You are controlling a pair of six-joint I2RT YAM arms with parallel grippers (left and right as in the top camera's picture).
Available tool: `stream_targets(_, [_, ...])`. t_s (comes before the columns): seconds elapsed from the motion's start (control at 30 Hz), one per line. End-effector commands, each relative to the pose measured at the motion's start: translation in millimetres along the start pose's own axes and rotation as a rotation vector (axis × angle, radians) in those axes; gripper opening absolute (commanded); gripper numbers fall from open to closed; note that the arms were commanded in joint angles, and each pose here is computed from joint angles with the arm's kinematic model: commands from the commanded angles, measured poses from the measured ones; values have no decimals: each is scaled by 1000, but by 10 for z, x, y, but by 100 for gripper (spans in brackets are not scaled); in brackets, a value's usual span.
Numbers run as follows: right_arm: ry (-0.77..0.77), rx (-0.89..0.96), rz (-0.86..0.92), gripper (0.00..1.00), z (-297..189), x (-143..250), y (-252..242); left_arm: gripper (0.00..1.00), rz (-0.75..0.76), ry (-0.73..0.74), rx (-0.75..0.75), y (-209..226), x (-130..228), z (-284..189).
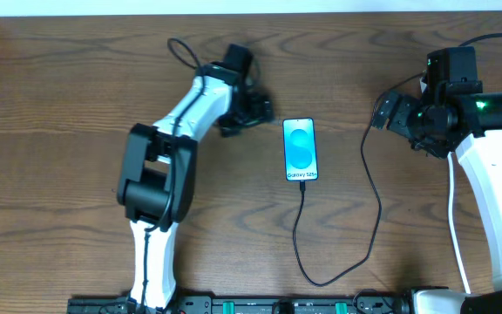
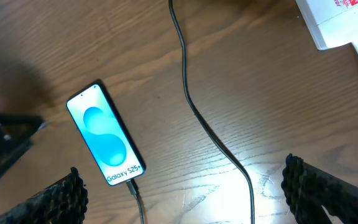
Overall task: Plug charger to phone and switch on socket
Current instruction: 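Open the left gripper and lift it away from the phone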
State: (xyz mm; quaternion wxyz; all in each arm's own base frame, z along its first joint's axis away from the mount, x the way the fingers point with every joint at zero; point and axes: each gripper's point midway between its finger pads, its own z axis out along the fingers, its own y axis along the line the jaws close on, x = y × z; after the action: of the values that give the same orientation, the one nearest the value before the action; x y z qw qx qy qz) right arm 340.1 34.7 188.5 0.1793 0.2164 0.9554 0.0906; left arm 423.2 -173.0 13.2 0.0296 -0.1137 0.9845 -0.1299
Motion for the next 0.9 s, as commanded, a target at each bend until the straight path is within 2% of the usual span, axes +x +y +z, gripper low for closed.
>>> stream_targets(0.0, [-14,15,-1,99,-20,-12,-30,88,68,-138,-208,442,-201,-406])
stream_targets(0.13, [-17,13,-1,99,-20,-19,-26,88,84,-236,-393,774,-236,-977])
stream_targets(0.27, [-23,9,-1,99,-20,-34,-17,88,76,-315,-465,884,-175,-1475])
stream_targets(0.87, [-42,42,-1,99,-22,-66,-72,88,57,-610,-305,763,303,-2952])
